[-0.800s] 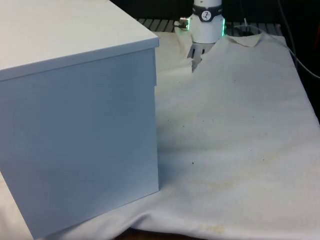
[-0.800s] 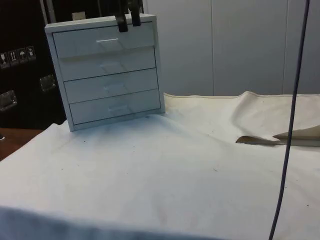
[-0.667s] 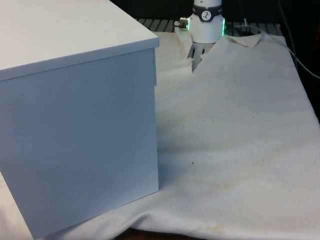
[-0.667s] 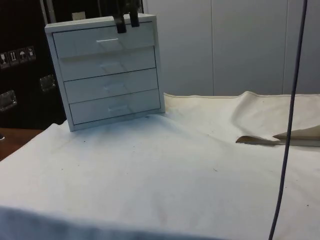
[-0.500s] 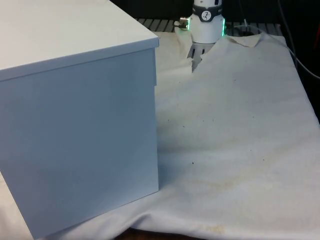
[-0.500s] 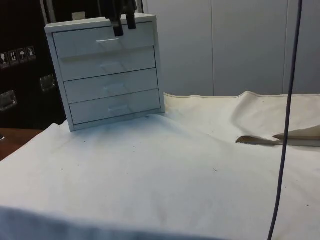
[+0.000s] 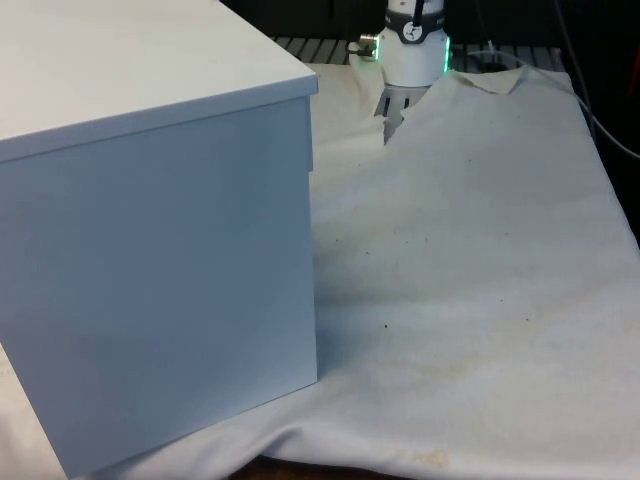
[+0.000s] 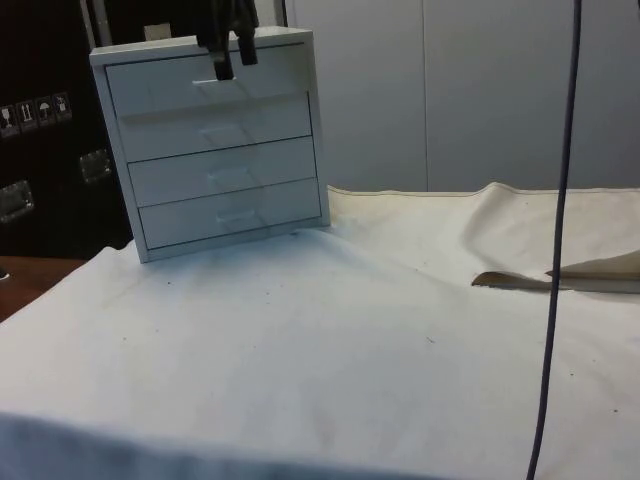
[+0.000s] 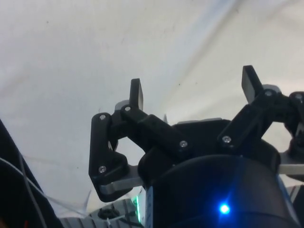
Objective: Open the drawer, then close it.
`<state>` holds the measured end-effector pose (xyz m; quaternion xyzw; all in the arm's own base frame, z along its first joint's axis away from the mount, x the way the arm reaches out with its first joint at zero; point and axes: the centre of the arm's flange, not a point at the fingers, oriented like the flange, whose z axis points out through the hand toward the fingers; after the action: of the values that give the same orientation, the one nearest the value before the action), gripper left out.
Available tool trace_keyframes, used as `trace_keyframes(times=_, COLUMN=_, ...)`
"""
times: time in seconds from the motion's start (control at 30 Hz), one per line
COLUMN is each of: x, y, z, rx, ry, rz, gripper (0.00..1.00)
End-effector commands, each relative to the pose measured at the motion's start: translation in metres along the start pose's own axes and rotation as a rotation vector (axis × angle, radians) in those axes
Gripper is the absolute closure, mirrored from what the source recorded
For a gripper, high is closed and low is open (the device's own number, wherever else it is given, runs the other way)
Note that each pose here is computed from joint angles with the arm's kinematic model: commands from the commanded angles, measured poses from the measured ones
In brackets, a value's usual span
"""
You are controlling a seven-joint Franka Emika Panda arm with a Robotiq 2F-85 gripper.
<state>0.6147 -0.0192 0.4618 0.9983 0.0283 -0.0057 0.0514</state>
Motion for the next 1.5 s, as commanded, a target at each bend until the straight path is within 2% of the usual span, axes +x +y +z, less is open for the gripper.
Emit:
trace_keyframes(times=0.0, x=0.001, y=0.001, z=-0.003, rx=0.004, ry=0.020, rz=-0.007, gripper=0.00)
trace_keyframes(times=0.1, x=0.002, y=0.001, z=-0.007, rx=0.000, ry=0.046, rz=-0.019, gripper=0.00)
trace_keyframes(times=0.13, x=0.002, y=0.000, z=-0.008, rx=0.000, ry=0.051, rz=-0.023, gripper=0.00)
trace_keyframes(times=0.17, x=0.003, y=0.001, z=-0.005, rx=-0.003, ry=0.037, rz=-0.017, gripper=0.00)
trace_keyframes(times=0.2, x=0.002, y=0.001, z=-0.009, rx=0.000, ry=0.054, rz=-0.027, gripper=0.00)
trace_keyframes(times=0.3, x=0.001, y=0.001, z=-0.013, rx=0.003, ry=0.063, rz=-0.040, gripper=0.00)
trace_keyframes(times=0.43, x=-0.002, y=0.002, z=-0.017, rx=0.008, ry=0.068, rz=-0.053, gripper=0.00)
trace_keyframes(times=0.47, x=0.000, y=0.002, z=-0.015, rx=0.009, ry=0.058, rz=-0.048, gripper=0.00)
trace_keyframes(times=0.5, x=-0.003, y=0.002, z=-0.018, rx=0.009, ry=0.069, rz=-0.055, gripper=0.00)
trace_keyframes(times=0.67, x=-0.009, y=0.002, z=-0.021, rx=0.024, ry=0.074, rz=-0.076, gripper=0.00)
trace_keyframes(times=0.73, x=-0.011, y=0.002, z=-0.021, rx=0.029, ry=0.073, rz=-0.084, gripper=0.00)
trace_keyframes(times=0.77, x=-0.010, y=0.002, z=-0.019, rx=0.032, ry=0.061, rz=-0.080, gripper=0.00)
trace_keyframes(times=0.8, x=-0.012, y=0.003, z=-0.021, rx=0.031, ry=0.073, rz=-0.088, gripper=0.00)
trace_keyframes(times=1.03, x=-0.021, y=0.010, z=-0.020, rx=0.042, ry=0.067, rz=-0.137, gripper=0.00)
trace_keyframes(times=1.07, x=-0.019, y=0.009, z=-0.019, rx=0.045, ry=0.059, rz=-0.126, gripper=0.00)
trace_keyframes(times=1.1, x=-0.021, y=0.011, z=-0.020, rx=0.042, ry=0.068, rz=-0.144, gripper=0.00)
trace_keyframes(times=1.33, x=-0.024, y=0.018, z=-0.018, rx=0.045, ry=0.065, rz=-0.210, gripper=0.00)
trace_keyframes(times=1.37, x=-0.023, y=0.017, z=-0.017, rx=0.047, ry=0.057, rz=-0.202, gripper=0.00)
trace_keyframes(times=1.47, x=-0.025, y=0.021, z=-0.018, rx=0.046, ry=0.067, rz=-0.230, gripper=0.00)
